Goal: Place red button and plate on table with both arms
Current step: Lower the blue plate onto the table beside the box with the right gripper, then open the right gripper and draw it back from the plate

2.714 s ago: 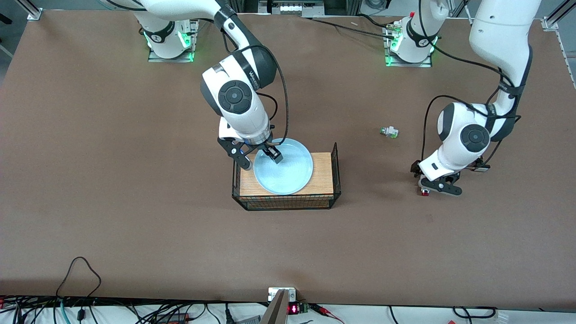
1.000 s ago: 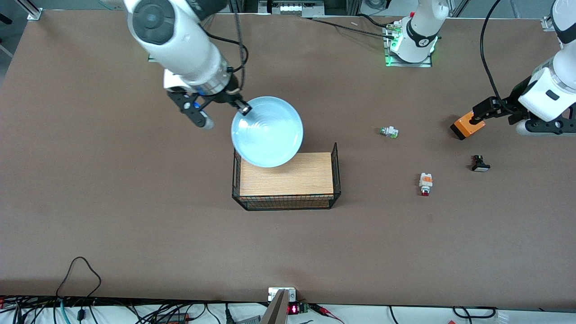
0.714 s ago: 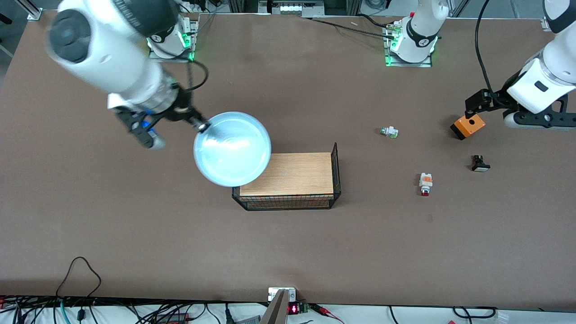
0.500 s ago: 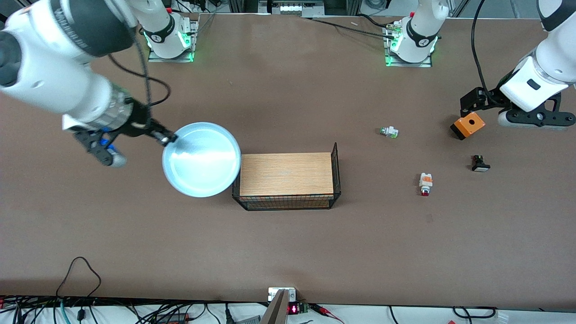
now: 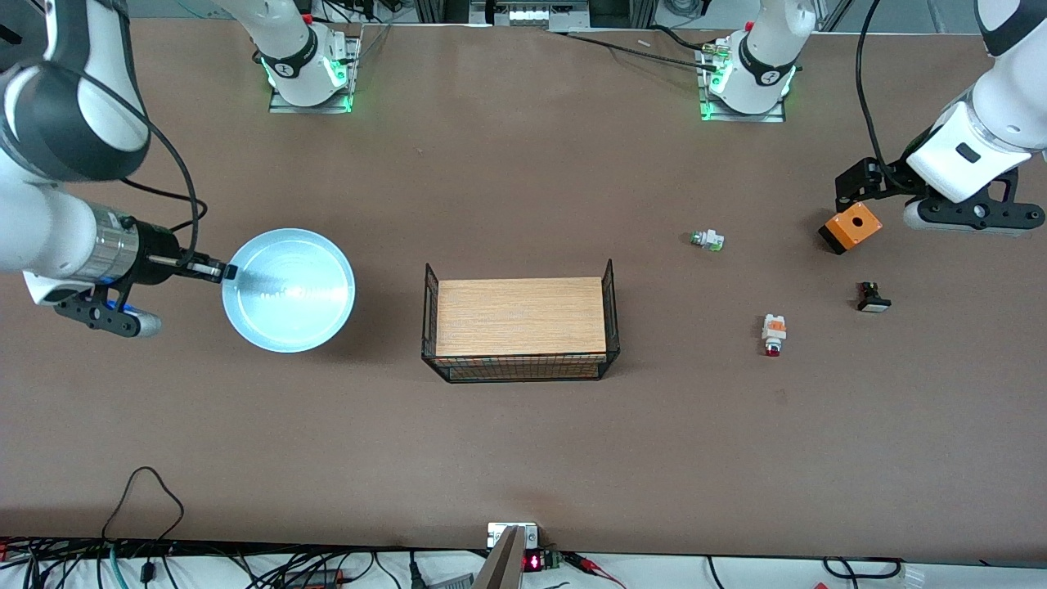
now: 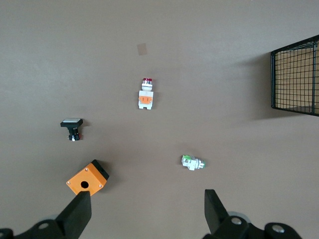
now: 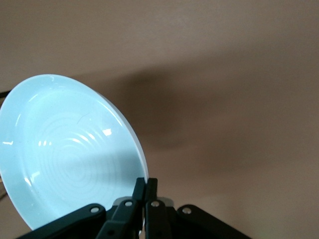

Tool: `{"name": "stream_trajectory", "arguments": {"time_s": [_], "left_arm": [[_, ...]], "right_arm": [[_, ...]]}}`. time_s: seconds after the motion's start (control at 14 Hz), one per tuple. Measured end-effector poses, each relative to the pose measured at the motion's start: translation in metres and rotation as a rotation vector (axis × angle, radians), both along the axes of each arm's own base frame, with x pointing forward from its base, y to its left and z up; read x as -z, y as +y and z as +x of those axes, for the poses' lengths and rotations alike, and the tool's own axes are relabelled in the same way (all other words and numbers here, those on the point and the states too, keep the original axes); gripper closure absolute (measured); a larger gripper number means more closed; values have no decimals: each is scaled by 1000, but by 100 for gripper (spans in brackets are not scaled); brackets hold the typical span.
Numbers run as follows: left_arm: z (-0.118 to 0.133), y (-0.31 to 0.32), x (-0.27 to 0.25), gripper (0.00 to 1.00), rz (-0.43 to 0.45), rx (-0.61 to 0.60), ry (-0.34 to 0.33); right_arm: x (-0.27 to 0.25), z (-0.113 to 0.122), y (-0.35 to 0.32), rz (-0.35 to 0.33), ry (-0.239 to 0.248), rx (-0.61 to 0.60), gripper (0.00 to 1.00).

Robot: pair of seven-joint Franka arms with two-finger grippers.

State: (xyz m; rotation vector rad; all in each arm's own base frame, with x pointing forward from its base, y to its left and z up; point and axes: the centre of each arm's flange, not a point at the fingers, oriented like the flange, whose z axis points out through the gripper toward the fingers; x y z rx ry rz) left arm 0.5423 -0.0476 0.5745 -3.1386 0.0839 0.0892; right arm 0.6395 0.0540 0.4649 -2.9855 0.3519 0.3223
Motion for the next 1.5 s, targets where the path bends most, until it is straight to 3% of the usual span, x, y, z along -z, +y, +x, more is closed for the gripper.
{"name": "stream_trajectory", "arguments": {"time_s": [0.43,0.79,0.93,1.0,1.21,1.5], "left_arm": [[-1,-1,0,0,1,2,5],[-1,-1,1,0,1,2,12],[-2,-1,1,0,1,1,14],[-2,-1,1,0,2,1,15],[-2,0,1,0,2,1,16],[-2,0,1,0,2,1,17]], "right_arm": [[120,-20,-62,-10,-36,-150,97],[223,-65,-86,-43,-142,-232,97],[253,-81,-93,-49,-139,-259,97],[259,-84,-97,-49,-133,-260,93],[240,-77,-101,-48,-154,-246,62],[142,-52,-79,-8,-131,-208,21]]}}
